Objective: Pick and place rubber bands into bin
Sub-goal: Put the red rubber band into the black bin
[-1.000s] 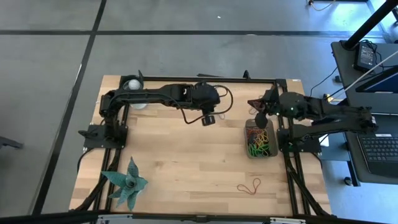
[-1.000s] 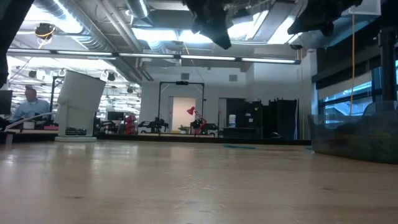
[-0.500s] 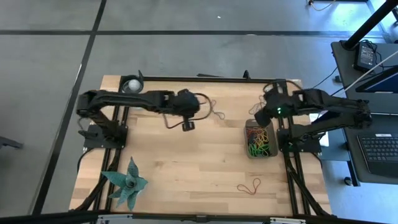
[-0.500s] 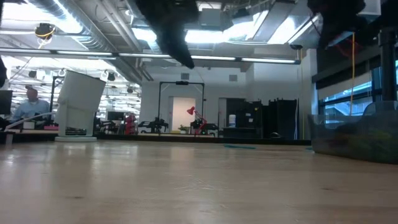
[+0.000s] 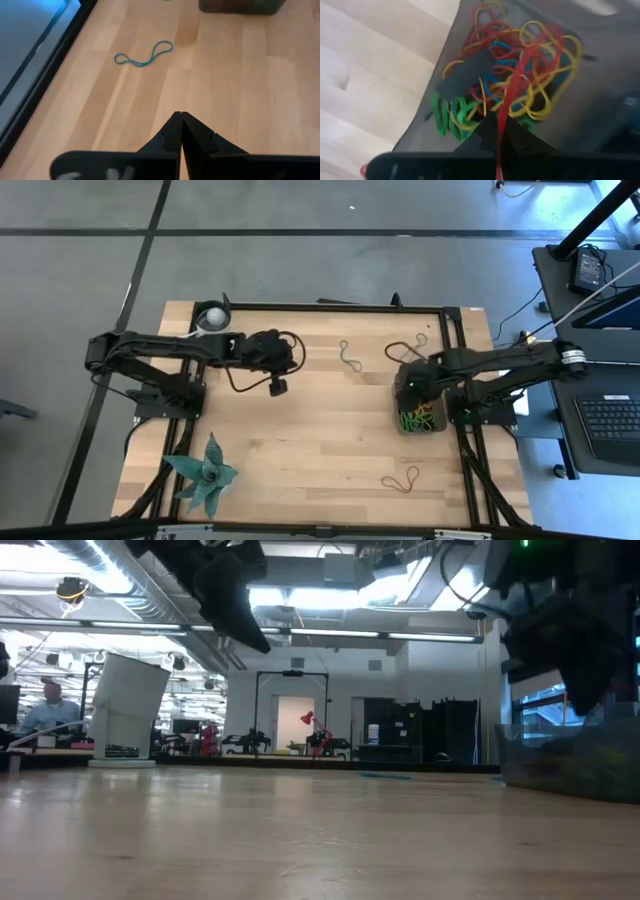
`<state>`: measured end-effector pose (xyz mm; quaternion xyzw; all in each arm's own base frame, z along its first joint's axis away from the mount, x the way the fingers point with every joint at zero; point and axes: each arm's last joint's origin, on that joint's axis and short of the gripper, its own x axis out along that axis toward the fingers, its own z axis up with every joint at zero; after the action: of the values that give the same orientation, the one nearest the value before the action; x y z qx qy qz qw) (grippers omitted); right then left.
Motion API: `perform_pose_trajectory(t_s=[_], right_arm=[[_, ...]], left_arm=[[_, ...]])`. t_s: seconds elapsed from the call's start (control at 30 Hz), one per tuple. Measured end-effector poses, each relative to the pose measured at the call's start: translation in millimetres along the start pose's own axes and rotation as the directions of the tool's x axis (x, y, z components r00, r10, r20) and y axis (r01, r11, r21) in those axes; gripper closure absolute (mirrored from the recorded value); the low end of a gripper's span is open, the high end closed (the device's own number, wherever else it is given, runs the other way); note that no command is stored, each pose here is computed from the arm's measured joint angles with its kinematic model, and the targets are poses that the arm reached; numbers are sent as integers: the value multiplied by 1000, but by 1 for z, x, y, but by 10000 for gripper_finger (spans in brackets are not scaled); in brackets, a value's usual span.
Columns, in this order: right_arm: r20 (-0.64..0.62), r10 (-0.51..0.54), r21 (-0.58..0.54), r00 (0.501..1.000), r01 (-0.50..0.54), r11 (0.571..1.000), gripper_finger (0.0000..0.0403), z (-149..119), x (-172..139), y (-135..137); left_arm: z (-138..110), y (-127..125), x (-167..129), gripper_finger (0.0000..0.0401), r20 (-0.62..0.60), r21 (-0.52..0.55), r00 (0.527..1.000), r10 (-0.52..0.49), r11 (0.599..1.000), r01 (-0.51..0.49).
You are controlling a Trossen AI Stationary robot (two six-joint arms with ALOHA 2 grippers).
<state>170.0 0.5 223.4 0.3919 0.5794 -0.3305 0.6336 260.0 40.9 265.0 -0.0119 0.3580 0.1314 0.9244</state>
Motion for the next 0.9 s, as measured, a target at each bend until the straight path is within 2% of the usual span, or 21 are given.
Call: perform_pose_trajectory(t_s=[0.13, 0.37, 0.67, 0.8, 0.9], right_arm=[[-32, 26, 72, 999, -24, 997, 385, -3, 22, -4], [-46, 33, 139, 998, -26, 990, 314, -4, 20, -6], [-39, 49, 173, 998, -42, 984, 221, -8, -5, -11], [6, -6, 210, 1000, 4, 978, 195, -11, -24, -18], [46, -3, 226, 999, -7, 974, 184, -11, -35, -21]], left_arm=[[-3, 0, 1, 398, -12, 27, 1000, 0, 1000, 0], [-3, -1, 2, 398, -10, 53, 999, -33, 998, 33], [-3, -1, 2, 398, -10, 71, 999, -34, 997, 35], [-3, -2, 2, 398, -11, 71, 998, -56, 996, 56], [-3, -2, 2, 398, -11, 71, 998, -57, 996, 57]])
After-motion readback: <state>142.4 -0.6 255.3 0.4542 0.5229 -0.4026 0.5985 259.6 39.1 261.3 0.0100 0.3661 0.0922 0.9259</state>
